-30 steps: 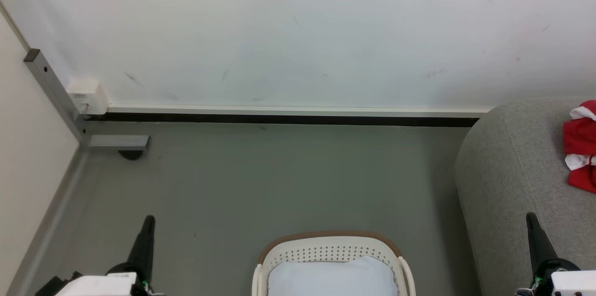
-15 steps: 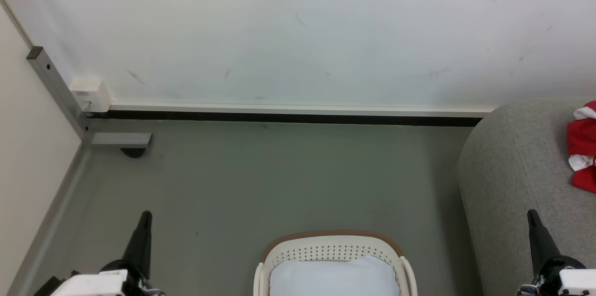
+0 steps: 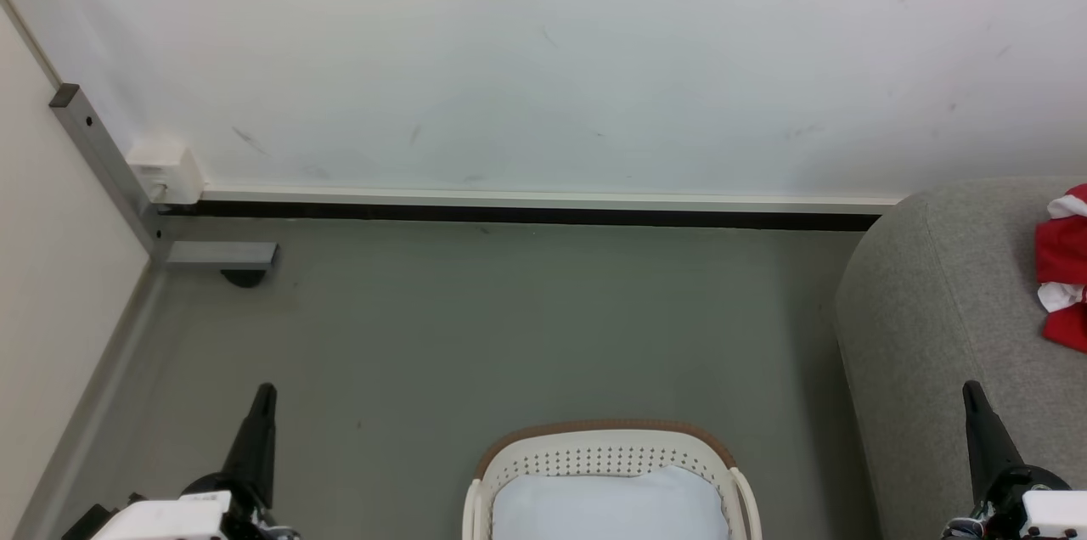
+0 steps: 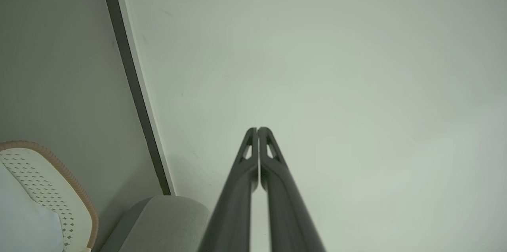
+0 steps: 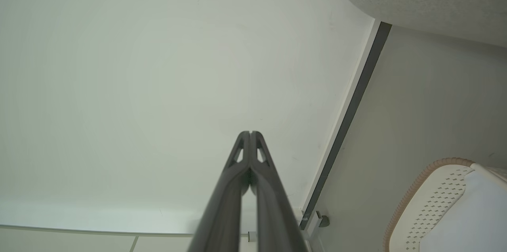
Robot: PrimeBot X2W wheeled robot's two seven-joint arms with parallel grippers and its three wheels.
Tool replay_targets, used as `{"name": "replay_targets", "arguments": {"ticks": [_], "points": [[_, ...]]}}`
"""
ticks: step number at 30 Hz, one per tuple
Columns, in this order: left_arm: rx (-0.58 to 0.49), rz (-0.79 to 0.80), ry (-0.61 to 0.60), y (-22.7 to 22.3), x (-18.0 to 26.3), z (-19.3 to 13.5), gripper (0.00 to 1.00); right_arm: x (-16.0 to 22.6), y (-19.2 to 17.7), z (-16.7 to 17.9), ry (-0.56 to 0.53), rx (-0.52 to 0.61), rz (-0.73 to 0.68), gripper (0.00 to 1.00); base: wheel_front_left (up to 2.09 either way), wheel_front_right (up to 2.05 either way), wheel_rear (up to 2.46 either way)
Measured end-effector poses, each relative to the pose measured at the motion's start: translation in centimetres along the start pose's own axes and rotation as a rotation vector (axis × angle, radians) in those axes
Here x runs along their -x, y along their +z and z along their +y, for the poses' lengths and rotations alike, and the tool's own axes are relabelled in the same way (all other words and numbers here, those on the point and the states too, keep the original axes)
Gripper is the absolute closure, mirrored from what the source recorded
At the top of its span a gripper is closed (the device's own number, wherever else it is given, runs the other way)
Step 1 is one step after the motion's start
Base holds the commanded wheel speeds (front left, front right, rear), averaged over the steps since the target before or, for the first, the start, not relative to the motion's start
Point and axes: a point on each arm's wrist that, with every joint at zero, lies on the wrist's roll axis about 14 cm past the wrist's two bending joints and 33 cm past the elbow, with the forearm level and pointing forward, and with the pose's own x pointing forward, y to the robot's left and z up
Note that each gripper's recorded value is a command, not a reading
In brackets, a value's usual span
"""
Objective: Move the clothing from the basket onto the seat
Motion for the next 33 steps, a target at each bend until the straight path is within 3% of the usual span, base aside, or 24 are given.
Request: {"name": "replay_targets", "arguments": {"ticks": [33], "points": [[0.0, 0.0, 0.0, 0.0, -0.01, -0.01, 1.0, 0.0, 0.02, 0.01, 0.0, 0.0, 0.0, 1.0, 0.0, 0.0, 0.0]]}}
